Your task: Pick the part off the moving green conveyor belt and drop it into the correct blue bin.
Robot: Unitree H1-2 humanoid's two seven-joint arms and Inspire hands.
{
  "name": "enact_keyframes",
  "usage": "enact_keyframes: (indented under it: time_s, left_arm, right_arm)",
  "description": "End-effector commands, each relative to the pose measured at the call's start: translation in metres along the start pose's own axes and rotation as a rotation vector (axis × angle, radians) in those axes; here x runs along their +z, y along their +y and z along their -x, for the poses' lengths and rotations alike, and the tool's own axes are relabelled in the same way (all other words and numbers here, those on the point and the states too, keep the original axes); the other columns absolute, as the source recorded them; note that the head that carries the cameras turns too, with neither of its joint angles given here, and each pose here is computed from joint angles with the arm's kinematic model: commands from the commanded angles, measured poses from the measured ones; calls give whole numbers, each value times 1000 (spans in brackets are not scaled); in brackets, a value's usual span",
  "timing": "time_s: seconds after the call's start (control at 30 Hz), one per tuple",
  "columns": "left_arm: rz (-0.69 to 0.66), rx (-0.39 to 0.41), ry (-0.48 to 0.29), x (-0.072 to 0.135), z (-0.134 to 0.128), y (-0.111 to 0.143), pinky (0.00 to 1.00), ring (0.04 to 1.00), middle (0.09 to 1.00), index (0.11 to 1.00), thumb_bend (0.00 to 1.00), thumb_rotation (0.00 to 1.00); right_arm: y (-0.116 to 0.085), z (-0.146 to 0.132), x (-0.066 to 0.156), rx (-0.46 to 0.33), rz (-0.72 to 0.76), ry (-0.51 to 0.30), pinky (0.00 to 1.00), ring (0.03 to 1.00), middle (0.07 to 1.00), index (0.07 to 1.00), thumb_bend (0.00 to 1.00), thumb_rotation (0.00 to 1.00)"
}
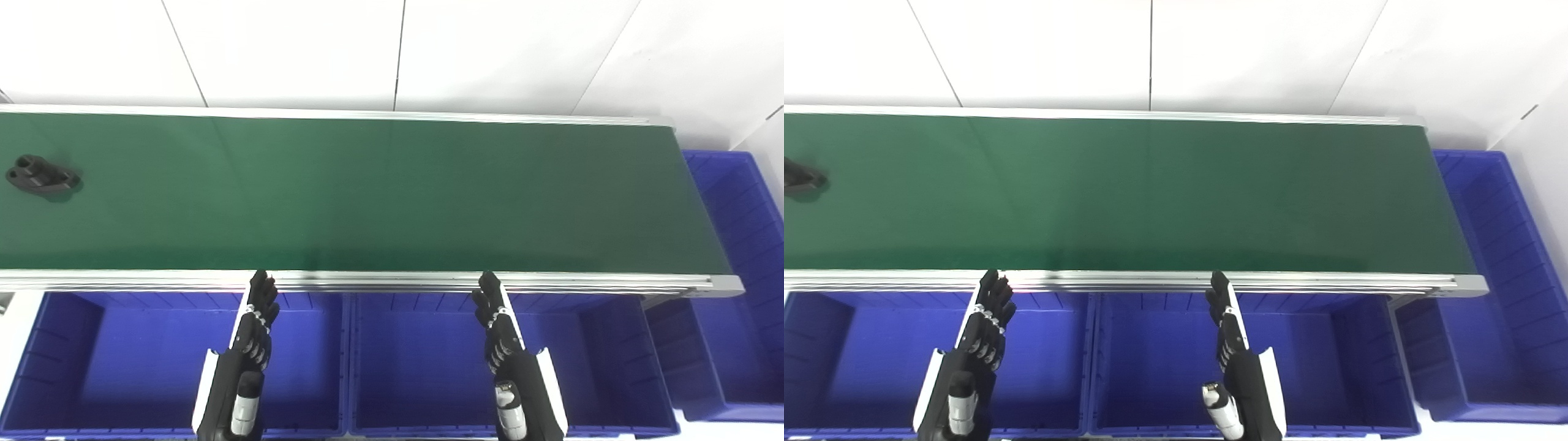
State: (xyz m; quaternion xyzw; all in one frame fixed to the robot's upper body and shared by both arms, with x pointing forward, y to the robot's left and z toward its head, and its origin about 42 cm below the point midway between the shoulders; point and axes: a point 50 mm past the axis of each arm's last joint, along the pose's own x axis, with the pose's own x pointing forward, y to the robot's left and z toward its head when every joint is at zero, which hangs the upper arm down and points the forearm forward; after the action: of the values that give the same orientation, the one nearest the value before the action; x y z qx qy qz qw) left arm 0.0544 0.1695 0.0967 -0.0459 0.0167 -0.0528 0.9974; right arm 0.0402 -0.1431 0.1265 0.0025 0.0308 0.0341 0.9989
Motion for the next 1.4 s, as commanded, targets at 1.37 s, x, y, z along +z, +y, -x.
enact_keyframes:
  time_s: [1.37]
  left_arm:
    - [-4, 3, -53, 30, 6, -6, 1000, 1000, 1000, 1000, 894, 964]
  right_arm:
    - [7, 1, 4, 2, -36, -11, 1000, 986, 1000, 1000, 982, 1000]
